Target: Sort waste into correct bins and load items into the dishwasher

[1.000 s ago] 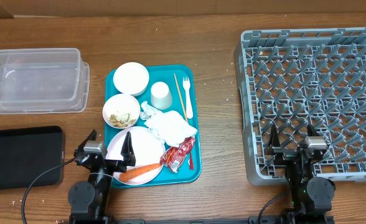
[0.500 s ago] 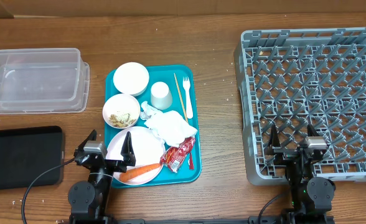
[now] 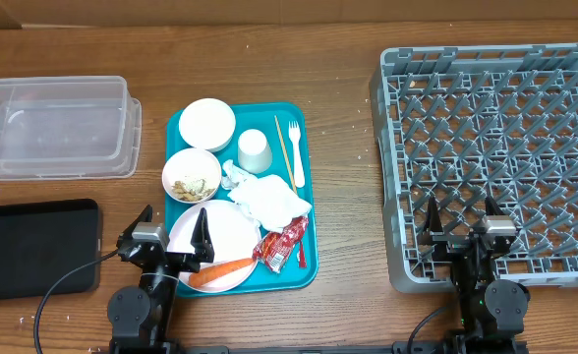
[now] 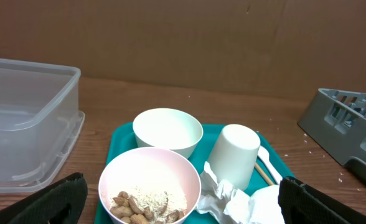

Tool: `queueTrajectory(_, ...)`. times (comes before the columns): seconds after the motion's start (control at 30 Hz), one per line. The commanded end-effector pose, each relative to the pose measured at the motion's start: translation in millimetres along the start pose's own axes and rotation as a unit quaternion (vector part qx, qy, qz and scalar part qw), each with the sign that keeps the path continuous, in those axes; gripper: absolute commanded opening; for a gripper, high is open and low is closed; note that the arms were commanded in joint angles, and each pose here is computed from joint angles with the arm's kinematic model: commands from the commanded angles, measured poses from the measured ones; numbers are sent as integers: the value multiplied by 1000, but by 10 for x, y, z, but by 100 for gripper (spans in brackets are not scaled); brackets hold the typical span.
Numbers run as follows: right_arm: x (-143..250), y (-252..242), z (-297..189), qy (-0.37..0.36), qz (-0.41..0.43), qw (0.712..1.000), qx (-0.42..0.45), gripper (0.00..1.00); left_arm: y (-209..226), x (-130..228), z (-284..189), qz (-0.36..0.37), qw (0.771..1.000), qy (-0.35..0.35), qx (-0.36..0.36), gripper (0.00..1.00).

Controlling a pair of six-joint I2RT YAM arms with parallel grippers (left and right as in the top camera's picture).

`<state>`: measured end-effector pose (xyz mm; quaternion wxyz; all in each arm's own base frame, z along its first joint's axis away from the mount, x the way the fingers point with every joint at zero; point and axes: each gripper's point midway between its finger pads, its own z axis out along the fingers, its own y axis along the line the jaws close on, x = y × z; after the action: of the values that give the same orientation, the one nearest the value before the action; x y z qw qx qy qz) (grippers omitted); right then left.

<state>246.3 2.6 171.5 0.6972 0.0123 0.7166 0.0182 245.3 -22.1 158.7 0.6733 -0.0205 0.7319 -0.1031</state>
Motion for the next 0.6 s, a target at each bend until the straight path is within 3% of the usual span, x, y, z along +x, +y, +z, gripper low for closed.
queueTrajectory(0.0, 16, 20, 2, -2, -2, 1000, -5, 100, 12, 8, -2, 12, 1000, -2, -4, 100)
queueTrajectory(0.43, 16, 20, 2, -2, -2, 1000, -5, 100, 0, -42, -2, 7, 1000, -12, -1, 100)
queueTrajectory(0.5, 16, 20, 2, -2, -2, 1000, -5, 100, -166, -118, -13, -53, 997, -23, 47, 100)
queueTrajectory(0.57, 16, 20, 2, -2, -2, 1000, -5, 100, -605, -44, -110, -182, 967, 30, 173, 100)
